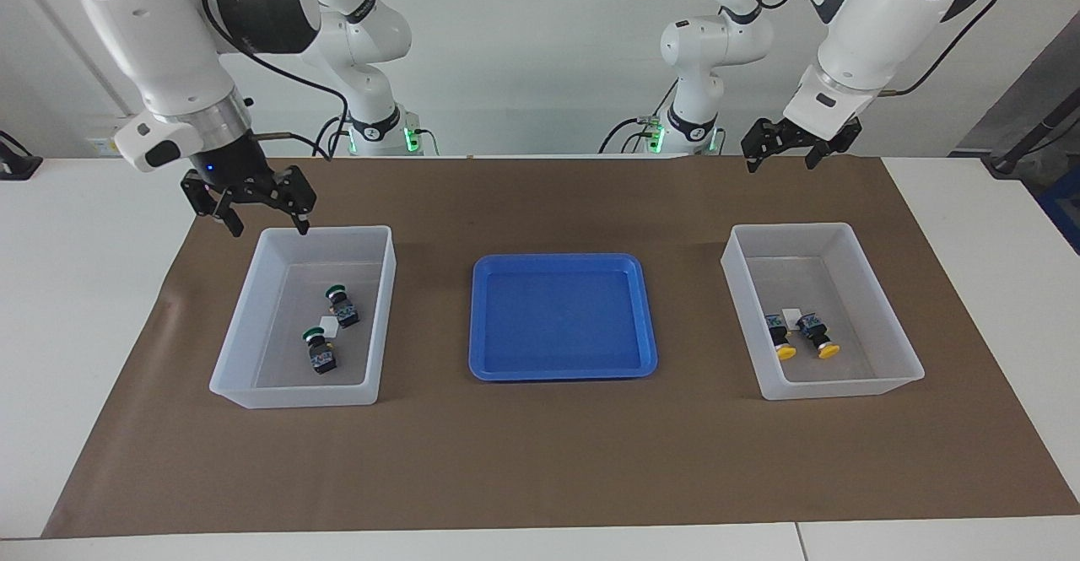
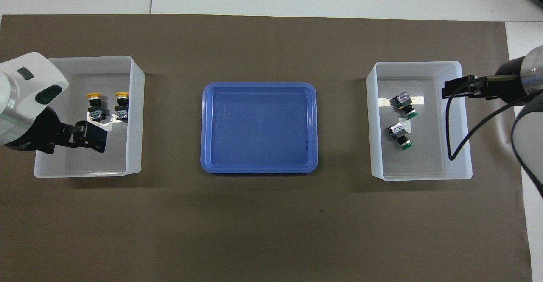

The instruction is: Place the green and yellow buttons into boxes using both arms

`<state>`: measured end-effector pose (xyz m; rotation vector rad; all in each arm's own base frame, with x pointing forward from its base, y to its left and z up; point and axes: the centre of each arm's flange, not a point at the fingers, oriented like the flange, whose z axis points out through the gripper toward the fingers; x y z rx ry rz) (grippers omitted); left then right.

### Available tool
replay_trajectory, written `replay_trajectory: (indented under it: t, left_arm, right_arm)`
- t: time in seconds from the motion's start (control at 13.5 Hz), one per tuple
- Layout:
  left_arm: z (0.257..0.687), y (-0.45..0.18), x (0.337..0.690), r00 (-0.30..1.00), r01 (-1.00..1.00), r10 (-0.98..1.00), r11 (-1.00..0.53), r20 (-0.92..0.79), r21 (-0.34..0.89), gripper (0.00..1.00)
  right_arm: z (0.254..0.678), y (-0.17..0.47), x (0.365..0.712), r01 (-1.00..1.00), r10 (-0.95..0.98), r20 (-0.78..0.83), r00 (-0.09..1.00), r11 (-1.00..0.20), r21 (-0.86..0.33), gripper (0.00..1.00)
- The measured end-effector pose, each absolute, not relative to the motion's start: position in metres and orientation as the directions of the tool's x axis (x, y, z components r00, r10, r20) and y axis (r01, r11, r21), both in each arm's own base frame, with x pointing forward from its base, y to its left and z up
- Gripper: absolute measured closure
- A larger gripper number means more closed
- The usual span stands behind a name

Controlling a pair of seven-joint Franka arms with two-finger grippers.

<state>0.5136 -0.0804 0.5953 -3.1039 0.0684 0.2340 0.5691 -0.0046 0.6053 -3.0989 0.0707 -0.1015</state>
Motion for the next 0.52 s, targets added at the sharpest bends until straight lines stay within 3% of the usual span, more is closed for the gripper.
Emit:
replay_trajectory:
  t: [0.52]
  left_arm:
    - [0.6, -0.049, 0.525, 0.996, -0.021, -0.02, -1.0, -0.082, -0.009, 0.0]
  right_arm:
    - [0.64, -0.012, 0.542, -0.101, -0.1, -0.012, 0.995, -0.995, -0.029, 0.0]
